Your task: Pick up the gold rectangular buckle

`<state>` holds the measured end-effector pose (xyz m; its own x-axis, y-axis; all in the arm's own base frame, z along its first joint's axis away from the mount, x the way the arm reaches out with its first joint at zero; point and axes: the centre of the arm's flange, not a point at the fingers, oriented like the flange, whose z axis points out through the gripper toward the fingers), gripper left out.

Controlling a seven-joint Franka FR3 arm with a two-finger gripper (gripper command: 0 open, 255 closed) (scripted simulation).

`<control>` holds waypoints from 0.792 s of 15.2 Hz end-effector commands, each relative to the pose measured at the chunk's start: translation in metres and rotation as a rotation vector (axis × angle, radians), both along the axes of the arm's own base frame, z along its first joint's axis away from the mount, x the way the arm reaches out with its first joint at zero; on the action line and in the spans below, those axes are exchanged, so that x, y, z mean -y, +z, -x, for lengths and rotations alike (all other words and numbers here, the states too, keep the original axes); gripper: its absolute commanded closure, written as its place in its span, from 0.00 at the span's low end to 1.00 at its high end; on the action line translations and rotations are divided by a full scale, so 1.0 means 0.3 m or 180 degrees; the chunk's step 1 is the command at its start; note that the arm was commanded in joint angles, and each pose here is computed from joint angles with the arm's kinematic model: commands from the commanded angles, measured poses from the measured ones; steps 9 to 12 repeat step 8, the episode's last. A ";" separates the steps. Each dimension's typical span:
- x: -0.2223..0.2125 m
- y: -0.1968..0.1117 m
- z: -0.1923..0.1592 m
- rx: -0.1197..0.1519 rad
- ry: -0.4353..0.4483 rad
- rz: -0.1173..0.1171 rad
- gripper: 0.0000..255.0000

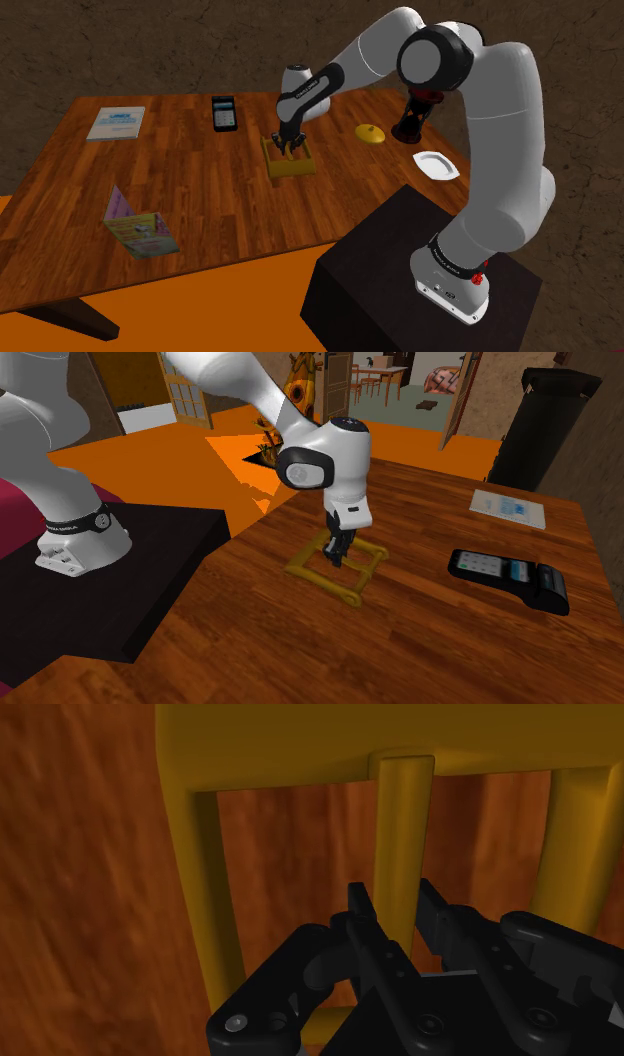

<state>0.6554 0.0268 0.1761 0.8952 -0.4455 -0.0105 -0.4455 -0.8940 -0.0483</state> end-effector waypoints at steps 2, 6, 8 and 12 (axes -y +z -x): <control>-0.001 0.052 0.000 0.0001 0.0000 0.0000 1.00; -0.001 0.123 0.000 0.0001 0.0000 0.0000 1.00; -0.001 0.125 0.000 0.0001 0.0000 0.0000 1.00; -0.001 0.125 0.000 0.0001 0.0000 0.0000 1.00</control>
